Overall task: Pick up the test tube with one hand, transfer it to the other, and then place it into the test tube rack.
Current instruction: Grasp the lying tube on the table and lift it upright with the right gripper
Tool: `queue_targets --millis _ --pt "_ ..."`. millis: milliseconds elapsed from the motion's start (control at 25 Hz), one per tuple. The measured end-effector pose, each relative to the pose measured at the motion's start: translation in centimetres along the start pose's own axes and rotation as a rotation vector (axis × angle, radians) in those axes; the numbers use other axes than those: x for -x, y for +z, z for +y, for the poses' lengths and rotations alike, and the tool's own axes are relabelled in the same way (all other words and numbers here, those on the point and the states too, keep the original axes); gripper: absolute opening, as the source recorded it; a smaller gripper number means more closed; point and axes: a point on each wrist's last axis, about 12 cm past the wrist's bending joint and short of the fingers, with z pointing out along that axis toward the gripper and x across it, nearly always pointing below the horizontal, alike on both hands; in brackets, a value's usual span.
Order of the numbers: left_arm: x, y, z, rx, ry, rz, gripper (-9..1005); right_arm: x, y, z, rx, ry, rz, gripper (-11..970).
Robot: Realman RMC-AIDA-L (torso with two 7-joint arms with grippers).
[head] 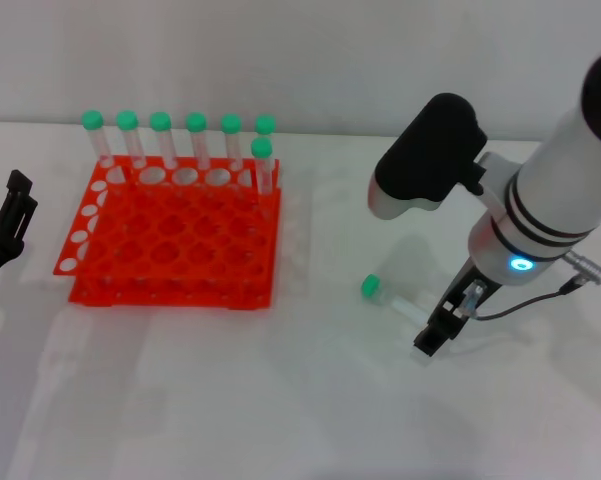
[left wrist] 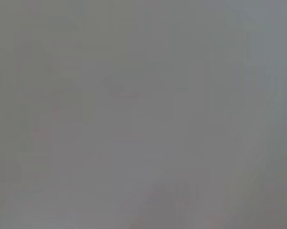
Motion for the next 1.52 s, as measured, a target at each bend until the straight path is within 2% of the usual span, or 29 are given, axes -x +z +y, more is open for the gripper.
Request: queue_targets --millis 280,880,1240,1520 --pt "0.0 0.1 0.0 0.0 -0.001 -0.001 718 1.1 0.8 0.3 0.031 -0.006 0.019 785" --pt "0.0 0.1 -0.1 -0.007 0.002 0.001 706 1.0 2.0 -0.4 0.023 0.033 0.035 475" --pt "0.0 0.1 0.0 -0.005 0.004 0.004 700 0.6 2.6 -0.5 0.041 0.054 0.044 467" --pt "0.0 -0.1 0.0 -0.004 0.002 0.002 694 0.5 2.7 -0.5 0.04 0.053 0.048 314"
